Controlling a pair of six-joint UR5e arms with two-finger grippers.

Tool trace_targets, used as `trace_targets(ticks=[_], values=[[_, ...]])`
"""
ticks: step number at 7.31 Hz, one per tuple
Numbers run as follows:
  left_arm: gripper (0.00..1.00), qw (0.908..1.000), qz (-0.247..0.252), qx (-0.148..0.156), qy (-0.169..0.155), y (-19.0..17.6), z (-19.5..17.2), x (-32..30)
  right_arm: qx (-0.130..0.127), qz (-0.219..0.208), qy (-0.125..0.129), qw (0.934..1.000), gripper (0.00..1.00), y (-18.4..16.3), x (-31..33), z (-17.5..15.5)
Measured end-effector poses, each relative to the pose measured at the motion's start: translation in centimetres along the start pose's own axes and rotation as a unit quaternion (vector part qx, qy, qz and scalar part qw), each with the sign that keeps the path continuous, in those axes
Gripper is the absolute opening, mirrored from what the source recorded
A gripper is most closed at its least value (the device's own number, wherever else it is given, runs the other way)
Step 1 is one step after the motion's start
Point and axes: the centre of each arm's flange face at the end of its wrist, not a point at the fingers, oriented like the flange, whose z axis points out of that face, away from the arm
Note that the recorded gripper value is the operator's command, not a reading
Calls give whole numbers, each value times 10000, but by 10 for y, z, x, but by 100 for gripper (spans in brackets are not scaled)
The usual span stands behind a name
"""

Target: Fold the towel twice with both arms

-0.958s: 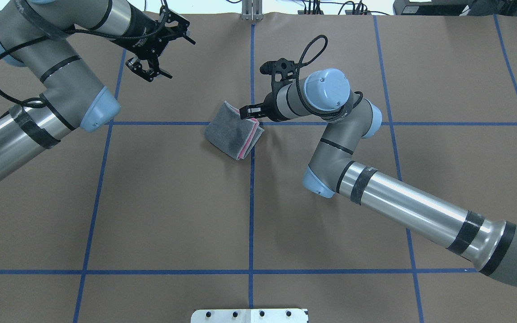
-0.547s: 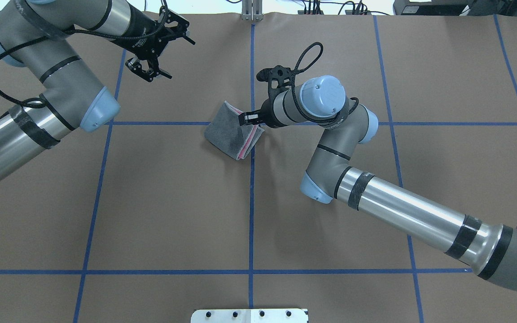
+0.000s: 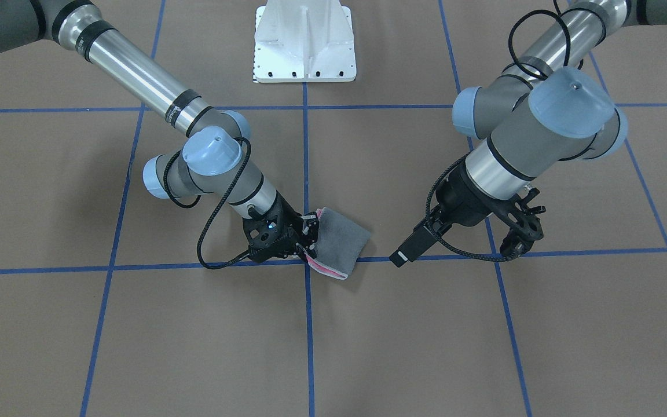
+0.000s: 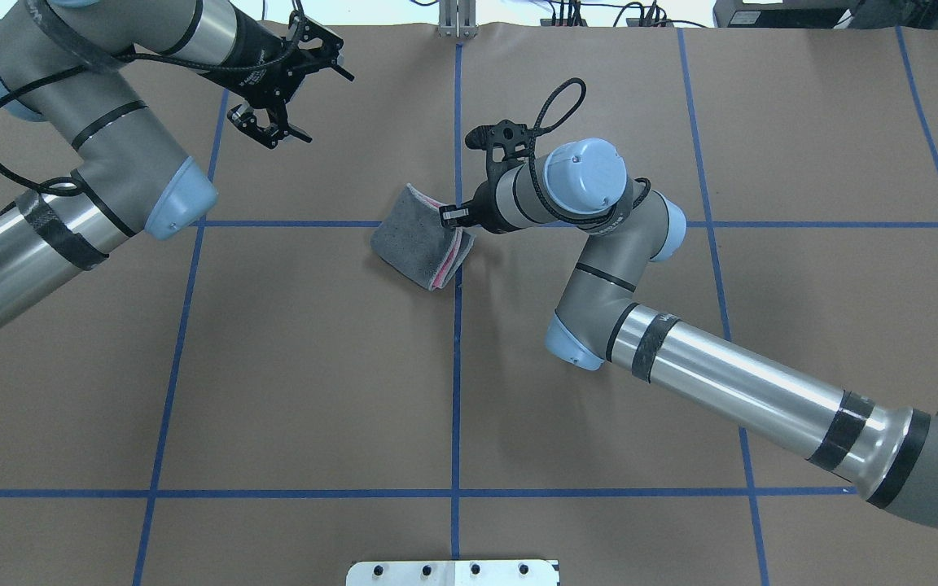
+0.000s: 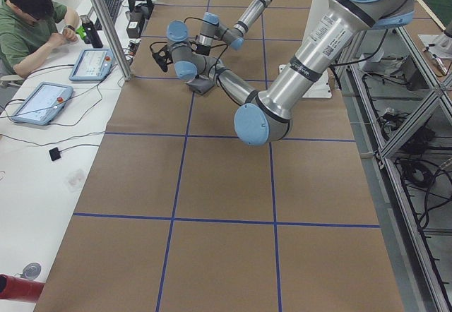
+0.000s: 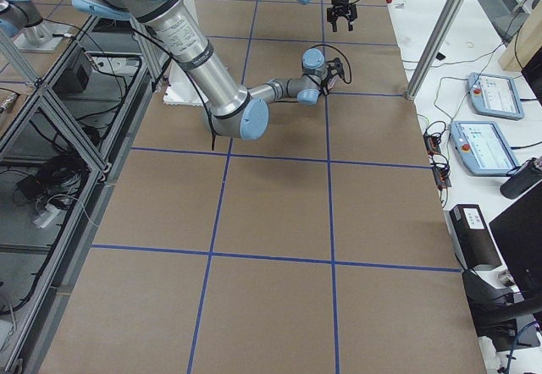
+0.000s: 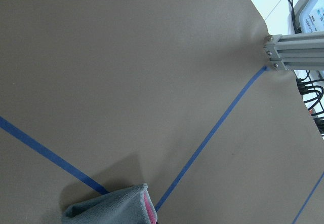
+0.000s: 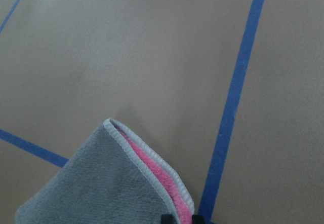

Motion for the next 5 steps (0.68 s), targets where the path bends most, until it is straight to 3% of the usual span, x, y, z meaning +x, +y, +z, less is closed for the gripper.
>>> trace_targets(ticks=[4, 5], values=[[100, 10000, -13, 1, -27, -2, 3, -6, 42, 21, 53, 10000, 10, -8, 17, -8], [100, 10000, -14, 0, -33, -2, 4, -7, 34, 17, 74, 10000, 11, -11, 26, -11]])
